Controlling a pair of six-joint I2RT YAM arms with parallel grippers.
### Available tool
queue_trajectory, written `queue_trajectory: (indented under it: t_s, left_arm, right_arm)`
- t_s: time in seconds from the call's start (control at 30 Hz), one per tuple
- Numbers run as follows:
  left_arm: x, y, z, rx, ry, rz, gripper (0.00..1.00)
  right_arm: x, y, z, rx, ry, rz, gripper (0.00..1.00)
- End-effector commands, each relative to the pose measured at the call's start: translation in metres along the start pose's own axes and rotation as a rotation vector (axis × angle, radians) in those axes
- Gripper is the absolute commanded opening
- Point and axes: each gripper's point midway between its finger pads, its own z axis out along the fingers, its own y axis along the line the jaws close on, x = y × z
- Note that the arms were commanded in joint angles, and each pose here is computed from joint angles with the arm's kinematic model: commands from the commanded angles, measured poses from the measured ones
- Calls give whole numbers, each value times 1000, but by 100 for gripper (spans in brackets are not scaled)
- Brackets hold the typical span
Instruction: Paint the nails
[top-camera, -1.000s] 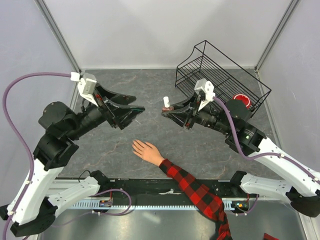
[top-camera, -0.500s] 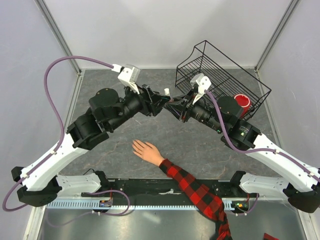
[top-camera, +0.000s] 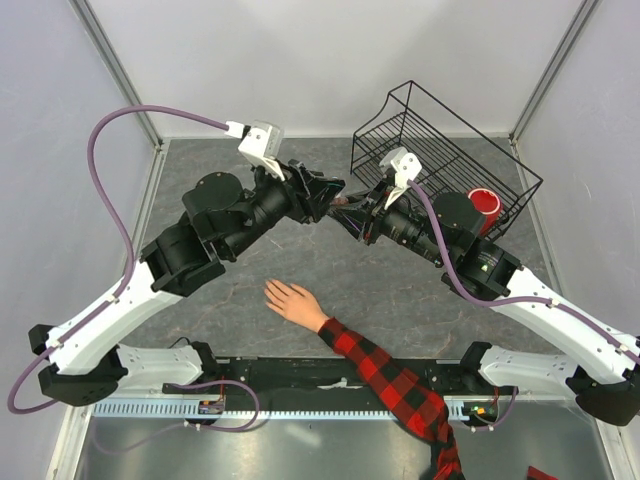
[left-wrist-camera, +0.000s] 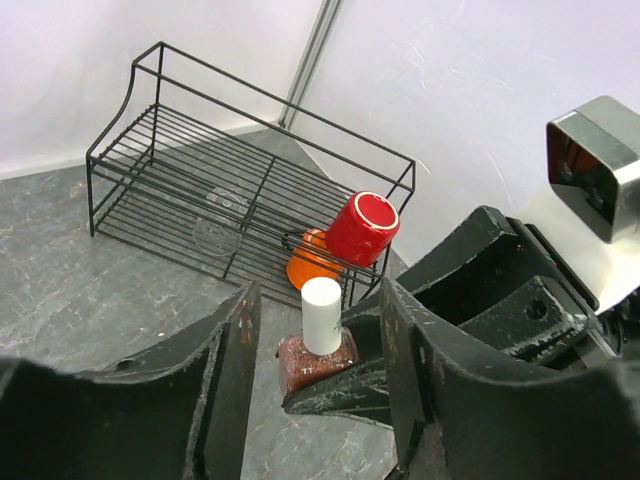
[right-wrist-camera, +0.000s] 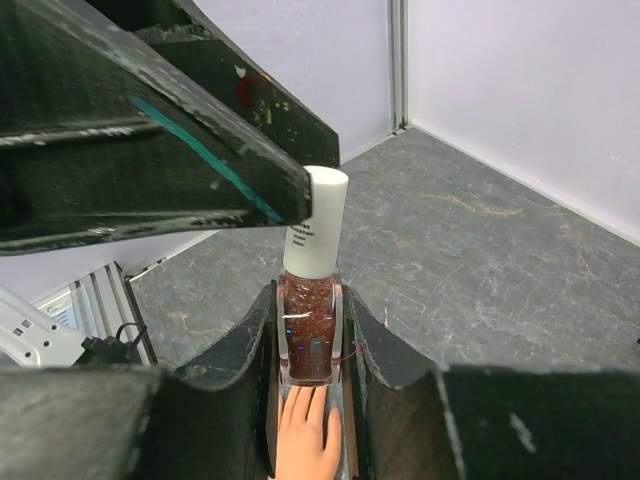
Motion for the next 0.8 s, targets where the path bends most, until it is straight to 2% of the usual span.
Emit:
queue_trajectory:
  t_s: [0.0,0.3,0.77]
  left_arm:
    - [-20,-6,1,8,-54,13,53]
    - [-11,-8,4,18,-25,14,40]
    - [-2,-12,1,59,-8,5,32]
  right_arm:
    - [-34,8,-5,-17,-89,-15,0]
    - [-35,10,-5,-26,-93,-15,0]
    - [-42,13,-7,-44,-121,-6,0]
